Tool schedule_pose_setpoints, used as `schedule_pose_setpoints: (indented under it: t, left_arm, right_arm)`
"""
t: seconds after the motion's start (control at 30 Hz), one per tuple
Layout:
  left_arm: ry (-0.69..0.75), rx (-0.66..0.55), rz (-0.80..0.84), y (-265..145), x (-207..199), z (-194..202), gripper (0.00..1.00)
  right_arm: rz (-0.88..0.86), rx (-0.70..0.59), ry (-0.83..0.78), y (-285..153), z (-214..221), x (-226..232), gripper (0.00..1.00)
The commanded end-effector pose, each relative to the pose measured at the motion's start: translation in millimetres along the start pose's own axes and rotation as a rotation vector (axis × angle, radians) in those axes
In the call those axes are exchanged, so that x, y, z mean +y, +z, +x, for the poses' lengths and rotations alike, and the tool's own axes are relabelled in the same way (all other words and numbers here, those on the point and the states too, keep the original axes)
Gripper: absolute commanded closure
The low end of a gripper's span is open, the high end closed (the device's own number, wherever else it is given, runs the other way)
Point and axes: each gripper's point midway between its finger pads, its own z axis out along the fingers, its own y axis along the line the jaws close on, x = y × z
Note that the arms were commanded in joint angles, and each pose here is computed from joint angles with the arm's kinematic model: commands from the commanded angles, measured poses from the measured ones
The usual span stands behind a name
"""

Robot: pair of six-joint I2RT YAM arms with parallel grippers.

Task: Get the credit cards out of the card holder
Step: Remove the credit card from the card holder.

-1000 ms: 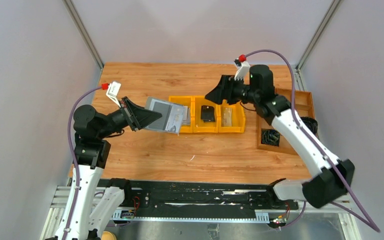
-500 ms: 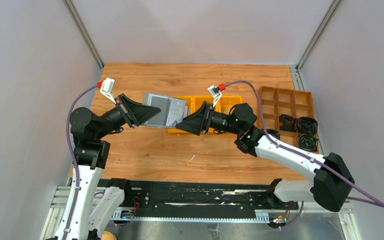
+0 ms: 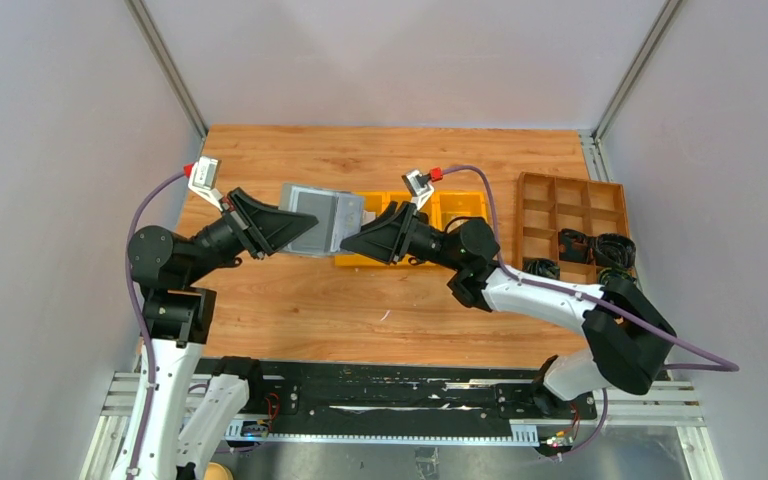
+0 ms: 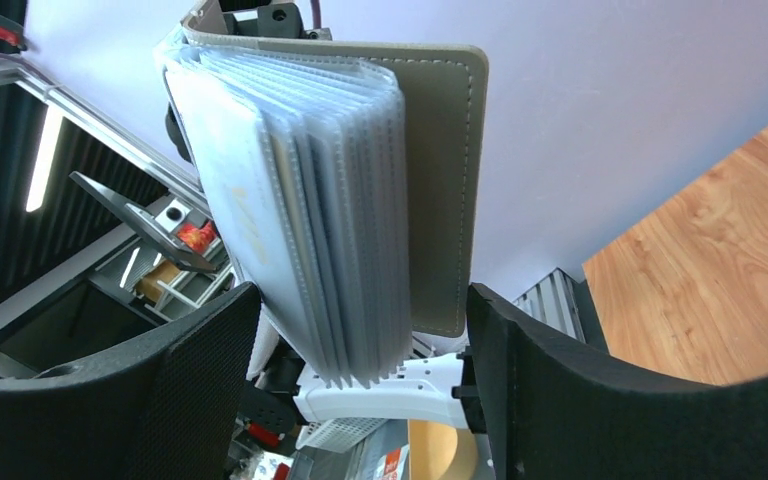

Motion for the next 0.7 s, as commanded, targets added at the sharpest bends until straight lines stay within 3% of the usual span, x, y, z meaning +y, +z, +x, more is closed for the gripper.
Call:
schedule_pose_setpoints:
  t: [0.0,0.4,0.67]
  left_arm:
    - [0.046,-0.014,0.066,-2,-27,-7,1.00]
    - [0.076,-0.027,0.100,-3,-46,-16,1.00]
    - [0.072,-0.027,0.085,-4,-40,-12,1.00]
  right_arm:
    - [-0.121,-0.059,0.011,-1,-4,27,0.21]
    - [-0.033,-0.063,0.018,-6,1,10,0.21]
    - [-0.350,-0.124,0.000,-1,-21,83,0.20]
